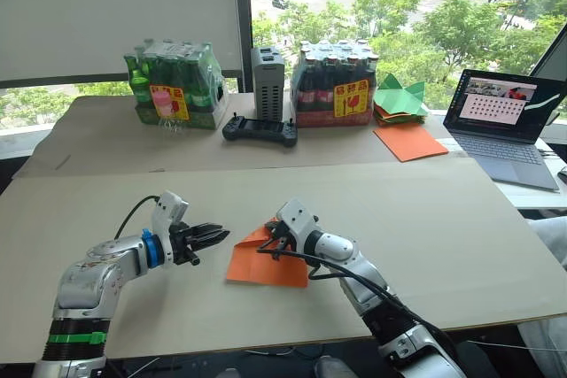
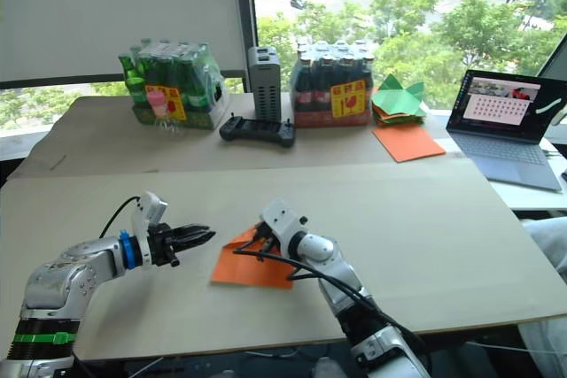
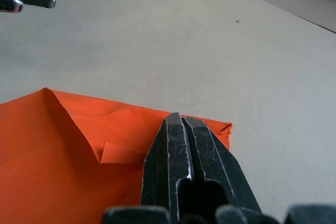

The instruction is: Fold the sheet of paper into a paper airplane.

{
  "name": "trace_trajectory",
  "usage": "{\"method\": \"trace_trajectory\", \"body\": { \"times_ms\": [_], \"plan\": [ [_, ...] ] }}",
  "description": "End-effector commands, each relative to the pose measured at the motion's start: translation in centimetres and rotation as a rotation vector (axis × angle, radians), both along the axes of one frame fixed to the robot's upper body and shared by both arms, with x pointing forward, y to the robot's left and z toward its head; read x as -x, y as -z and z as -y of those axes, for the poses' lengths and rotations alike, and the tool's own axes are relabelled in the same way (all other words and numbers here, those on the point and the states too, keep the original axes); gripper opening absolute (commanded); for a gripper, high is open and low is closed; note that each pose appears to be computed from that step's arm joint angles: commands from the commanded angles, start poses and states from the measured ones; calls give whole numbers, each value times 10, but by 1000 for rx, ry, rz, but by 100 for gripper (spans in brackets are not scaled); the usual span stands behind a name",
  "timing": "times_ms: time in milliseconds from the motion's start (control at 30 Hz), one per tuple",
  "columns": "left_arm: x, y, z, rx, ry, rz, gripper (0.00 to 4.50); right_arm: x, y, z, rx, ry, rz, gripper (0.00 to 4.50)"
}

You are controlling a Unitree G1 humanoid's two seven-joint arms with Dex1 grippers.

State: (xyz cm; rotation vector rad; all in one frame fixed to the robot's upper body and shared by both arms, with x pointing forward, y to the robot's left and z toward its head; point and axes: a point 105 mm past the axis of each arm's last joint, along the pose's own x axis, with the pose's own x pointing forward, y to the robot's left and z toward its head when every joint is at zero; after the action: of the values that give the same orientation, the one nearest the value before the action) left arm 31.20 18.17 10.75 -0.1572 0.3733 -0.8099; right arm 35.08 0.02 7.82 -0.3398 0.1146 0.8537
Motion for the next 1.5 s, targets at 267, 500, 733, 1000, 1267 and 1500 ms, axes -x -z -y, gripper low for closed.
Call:
{"method": "trace_trajectory", "body": {
  "times_ms": [267, 500, 733, 1000, 1267, 1500],
  "plan": [
    [-8, 7, 36, 103, -21, -63, 157, 2, 20, 5, 42, 28, -53, 0],
    [-11, 11, 45, 146, -29, -113, 157, 2, 19, 6, 40, 35, -51, 0],
    [-17, 6, 44, 172, -54, -112, 9, 2, 20, 8, 40, 46, -50, 0],
    [-17, 14, 48, 116, -52, -130, 4, 1, 19, 9, 37, 52, -47, 0],
    [-16, 36, 47, 36, -76, -161, 4, 2, 18, 8, 39, 51, -45, 0],
    [-12, 47, 49, 2, -66, -177, 4, 10, 0, -6, -19, -22, -1, 0]
  ]
}}
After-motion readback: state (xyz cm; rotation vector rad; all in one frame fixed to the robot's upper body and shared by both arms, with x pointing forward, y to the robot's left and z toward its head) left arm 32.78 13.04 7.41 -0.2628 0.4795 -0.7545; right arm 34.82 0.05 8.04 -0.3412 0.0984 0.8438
